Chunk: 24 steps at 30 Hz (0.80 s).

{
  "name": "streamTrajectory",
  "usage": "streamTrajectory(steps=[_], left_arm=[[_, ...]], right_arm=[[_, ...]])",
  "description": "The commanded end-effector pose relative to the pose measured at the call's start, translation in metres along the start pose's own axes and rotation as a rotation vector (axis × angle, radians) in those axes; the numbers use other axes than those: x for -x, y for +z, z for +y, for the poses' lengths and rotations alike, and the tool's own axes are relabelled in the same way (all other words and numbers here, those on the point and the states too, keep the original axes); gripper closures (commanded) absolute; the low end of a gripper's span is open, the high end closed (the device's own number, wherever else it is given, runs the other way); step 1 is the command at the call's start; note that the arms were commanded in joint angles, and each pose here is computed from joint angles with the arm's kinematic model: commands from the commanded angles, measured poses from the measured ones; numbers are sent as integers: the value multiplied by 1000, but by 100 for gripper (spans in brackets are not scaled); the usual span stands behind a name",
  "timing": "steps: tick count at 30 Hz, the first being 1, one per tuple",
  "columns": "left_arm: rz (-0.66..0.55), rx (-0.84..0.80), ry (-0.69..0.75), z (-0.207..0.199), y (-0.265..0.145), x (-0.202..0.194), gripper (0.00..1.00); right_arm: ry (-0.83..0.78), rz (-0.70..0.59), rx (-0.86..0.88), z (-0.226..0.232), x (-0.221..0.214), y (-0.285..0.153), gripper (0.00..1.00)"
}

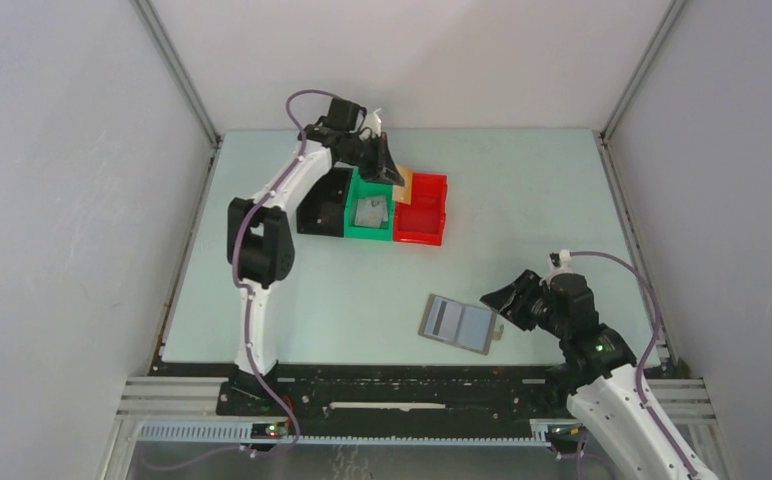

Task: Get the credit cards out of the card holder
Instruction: Place the credit card in the storage box.

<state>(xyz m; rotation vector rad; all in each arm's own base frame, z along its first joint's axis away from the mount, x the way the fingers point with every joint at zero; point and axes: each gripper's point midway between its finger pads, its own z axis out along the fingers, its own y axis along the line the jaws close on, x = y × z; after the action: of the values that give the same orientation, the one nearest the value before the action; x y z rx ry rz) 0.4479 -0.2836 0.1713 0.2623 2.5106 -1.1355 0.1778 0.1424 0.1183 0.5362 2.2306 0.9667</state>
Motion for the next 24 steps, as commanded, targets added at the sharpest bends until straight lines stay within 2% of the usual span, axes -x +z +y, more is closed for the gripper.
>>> streamTrajectory(steps=[1, 5, 7, 12, 17, 24], left_arm=[[-1, -81, 20, -25, 26, 15, 100], [-35, -68, 24, -26, 42, 30, 100], [-58, 4, 50, -19, 52, 34, 100], [-44, -18, 35, -18, 76, 30, 100], [-70, 29, 19, -3, 95, 32, 100], [-32, 32, -21, 12, 117, 19, 100]], right_arm=[[-13, -24, -24, 5, 10, -6, 50], [-8, -26, -42, 6, 13, -5, 50], [-7, -30, -49, 5, 14, -4, 50], [3, -9, -53, 6, 15, 4, 51], [0, -14, -48, 12, 20, 6, 51], [7, -31, -69, 9, 21, 0, 51]])
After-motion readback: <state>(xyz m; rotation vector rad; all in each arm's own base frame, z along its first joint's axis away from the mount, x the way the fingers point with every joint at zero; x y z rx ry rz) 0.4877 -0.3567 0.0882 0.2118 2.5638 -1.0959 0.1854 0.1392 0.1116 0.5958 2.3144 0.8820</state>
